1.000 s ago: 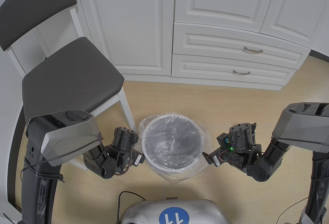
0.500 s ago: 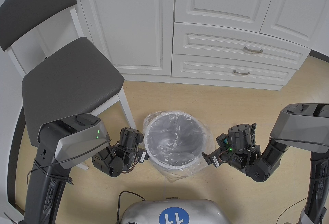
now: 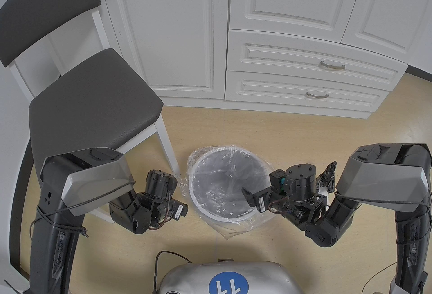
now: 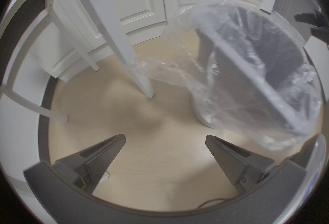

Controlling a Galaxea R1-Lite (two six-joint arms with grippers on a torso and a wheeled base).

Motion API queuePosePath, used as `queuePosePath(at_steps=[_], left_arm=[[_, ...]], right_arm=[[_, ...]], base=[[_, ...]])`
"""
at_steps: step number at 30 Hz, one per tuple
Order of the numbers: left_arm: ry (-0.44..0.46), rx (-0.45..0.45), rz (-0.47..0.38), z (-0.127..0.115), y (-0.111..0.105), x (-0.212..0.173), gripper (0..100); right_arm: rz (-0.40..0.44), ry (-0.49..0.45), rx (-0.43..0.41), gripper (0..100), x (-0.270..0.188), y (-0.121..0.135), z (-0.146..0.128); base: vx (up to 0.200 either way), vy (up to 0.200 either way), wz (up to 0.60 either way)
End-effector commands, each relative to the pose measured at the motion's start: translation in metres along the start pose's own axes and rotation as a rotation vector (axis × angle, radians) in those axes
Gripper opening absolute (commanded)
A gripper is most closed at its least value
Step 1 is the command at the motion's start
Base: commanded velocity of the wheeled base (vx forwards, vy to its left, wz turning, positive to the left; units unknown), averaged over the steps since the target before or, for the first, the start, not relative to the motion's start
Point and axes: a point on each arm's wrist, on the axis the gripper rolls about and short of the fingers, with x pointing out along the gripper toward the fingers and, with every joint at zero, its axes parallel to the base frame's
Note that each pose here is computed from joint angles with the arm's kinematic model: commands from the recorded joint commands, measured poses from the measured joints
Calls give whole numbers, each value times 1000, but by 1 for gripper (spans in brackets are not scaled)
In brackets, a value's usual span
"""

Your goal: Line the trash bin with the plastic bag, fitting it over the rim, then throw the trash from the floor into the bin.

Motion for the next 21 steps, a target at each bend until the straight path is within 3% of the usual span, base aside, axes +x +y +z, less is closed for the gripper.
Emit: queuePosePath(at_steps=[1,4,8,13,21], left_arm=[[-42,17,-125,2,30,-34,100],[-104,43,-202,2,43,-47,100],[-157,61,-236,0,55,-61,100],[-185,72,-277,-1,61,-76,100],[-227,117,-327,-6,60,-90,100]], right_arm=[[33,-4,9,100,5,18,8],[37,40,-12,100,5,25,31],[23,146,-46,100,15,40,49],[-39,191,-82,100,39,61,52],[-52,252,-136,100,60,85,47]], base=[[0,0,0],[0,0,0],[0,0,0],[0,0,0],[0,0,0]])
